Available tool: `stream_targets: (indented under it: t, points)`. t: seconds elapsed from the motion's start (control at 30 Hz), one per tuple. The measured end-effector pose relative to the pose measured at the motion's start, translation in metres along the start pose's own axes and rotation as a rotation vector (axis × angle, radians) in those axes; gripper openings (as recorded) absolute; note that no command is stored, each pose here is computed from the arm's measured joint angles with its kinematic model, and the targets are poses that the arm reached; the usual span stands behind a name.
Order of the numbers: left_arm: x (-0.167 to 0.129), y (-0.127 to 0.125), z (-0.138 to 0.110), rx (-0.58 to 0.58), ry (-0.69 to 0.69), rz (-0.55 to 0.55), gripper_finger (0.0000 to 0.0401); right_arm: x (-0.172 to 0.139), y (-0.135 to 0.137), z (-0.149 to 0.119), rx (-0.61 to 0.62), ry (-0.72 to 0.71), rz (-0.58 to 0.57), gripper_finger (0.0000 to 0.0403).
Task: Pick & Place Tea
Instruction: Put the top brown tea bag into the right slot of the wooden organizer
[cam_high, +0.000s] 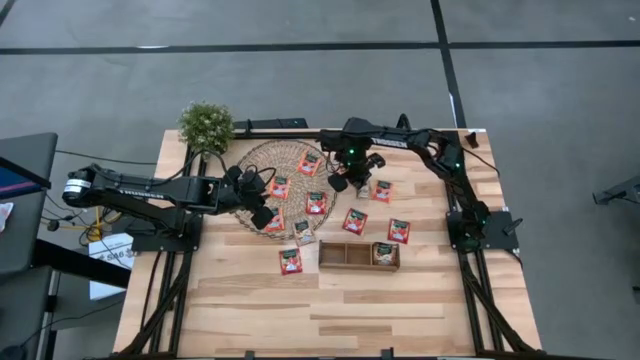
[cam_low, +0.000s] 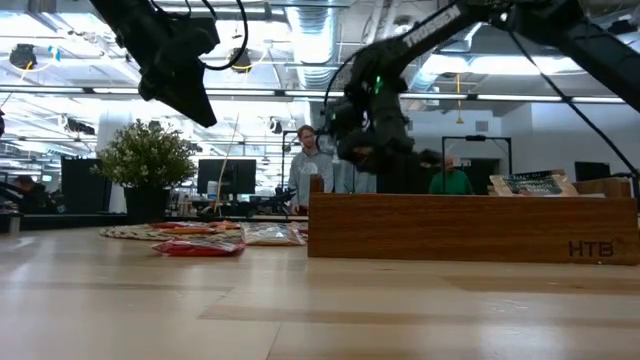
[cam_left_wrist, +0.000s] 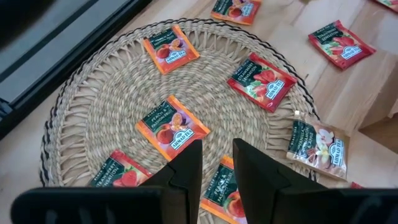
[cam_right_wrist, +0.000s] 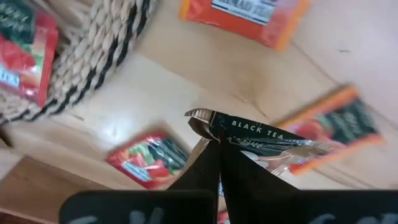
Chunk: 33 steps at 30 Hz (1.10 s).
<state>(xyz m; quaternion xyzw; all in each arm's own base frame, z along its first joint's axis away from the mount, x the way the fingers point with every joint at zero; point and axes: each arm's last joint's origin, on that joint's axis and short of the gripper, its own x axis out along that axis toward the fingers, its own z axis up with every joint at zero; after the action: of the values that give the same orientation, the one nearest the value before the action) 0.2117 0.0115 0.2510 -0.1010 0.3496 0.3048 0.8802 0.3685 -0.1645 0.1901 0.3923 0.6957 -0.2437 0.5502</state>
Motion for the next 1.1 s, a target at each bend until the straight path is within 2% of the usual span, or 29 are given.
stream_targets:
  t: [0.17,0.3,0.5,0.73,0.97,1.1]
  points:
    - [0.0,0.0,0.0,-0.001,0.0,0.0,0.0082,-0.033,0.017,-0.039,-0.032,-0.128,-0.093,0.0]
    - [0.0,0.0,0.0,-0.001,0.0,-0.002,0.0082,-0.057,0.036,-0.077,-0.02,-0.251,-0.106,0.0]
    - [0.0,-0.001,0.0,-0.02,0.007,-0.024,0.0082,-0.069,0.068,-0.133,0.019,-0.406,-0.136,0.0]
    - [0.0,-0.002,0.0,-0.082,0.025,-0.057,0.0082,-0.054,0.097,-0.183,0.08,-0.484,-0.227,0.0]
    - [0.0,-0.004,-0.001,-0.139,0.064,-0.115,0.0082,-0.015,0.113,-0.228,0.173,-0.503,-0.307,0.0]
    - [-0.001,-0.005,-0.002,-0.153,0.078,-0.133,0.0082,0.006,0.12,-0.252,0.239,-0.539,-0.299,0.0]
